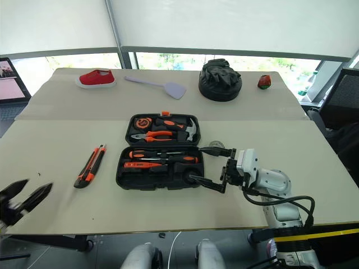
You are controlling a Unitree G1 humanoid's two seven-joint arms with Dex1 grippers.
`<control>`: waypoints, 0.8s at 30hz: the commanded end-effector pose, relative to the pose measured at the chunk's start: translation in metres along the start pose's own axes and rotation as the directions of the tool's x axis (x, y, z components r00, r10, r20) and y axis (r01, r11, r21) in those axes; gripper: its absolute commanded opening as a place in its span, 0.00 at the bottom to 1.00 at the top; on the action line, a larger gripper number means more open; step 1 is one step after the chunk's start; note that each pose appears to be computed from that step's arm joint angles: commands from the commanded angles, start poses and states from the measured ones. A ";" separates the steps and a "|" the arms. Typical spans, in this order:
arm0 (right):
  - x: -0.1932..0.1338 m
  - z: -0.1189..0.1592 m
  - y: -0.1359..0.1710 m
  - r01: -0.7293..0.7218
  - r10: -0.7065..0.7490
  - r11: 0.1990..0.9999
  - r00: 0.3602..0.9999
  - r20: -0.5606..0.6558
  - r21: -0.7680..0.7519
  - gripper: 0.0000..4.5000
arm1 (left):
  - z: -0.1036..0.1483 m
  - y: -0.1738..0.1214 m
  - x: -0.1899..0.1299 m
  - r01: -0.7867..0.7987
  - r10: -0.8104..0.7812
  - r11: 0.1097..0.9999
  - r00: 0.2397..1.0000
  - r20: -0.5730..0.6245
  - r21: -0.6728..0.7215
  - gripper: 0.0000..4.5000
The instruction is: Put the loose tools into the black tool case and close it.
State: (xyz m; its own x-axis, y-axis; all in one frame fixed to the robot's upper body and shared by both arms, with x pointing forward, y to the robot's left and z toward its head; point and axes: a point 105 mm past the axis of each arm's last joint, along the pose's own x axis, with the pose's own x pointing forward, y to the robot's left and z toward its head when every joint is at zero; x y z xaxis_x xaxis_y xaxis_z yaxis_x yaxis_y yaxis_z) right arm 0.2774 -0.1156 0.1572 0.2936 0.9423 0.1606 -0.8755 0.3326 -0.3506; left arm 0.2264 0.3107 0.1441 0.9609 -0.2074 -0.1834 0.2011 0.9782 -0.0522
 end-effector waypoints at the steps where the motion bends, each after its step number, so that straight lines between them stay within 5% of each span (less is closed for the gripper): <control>1: 0.011 0.021 0.000 -0.010 0.011 1.000 0.995 0.101 -0.009 1.00 | 0.006 -0.004 0.029 -0.100 0.100 0.995 0.994 -0.050 0.011 0.99; 6: 0.020 0.024 0.004 -0.035 0.031 0.999 0.992 0.121 0.037 1.00 | -0.014 -0.003 0.064 -0.189 0.199 0.979 0.966 -0.165 0.072 0.99; 14: 0.027 0.031 -0.002 -0.031 0.029 0.999 0.991 0.132 0.012 1.00 | -0.042 -0.030 0.089 -0.082 0.101 0.994 0.955 -0.281 0.076 0.99; 22: 0.027 0.031 -0.002 -0.021 0.020 1.000 0.991 0.129 0.010 1.00 | -0.055 -0.016 0.078 -0.172 0.183 0.983 0.924 -0.336 0.063 0.43; 24: 0.027 0.031 -0.002 -0.019 0.017 1.000 0.992 0.127 0.011 1.00 | -0.051 -0.012 0.079 -0.179 0.194 0.981 0.931 -0.311 0.076 0.37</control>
State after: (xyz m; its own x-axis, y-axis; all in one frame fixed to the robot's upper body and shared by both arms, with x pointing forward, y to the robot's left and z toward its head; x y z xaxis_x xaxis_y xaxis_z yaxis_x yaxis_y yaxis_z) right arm 0.2792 -0.0922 0.1805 0.2410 0.9378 0.2499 -0.8978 0.3132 -0.3095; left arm 0.2940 0.2746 0.0901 0.8907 -0.0362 -0.4532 0.0647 0.9968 0.0476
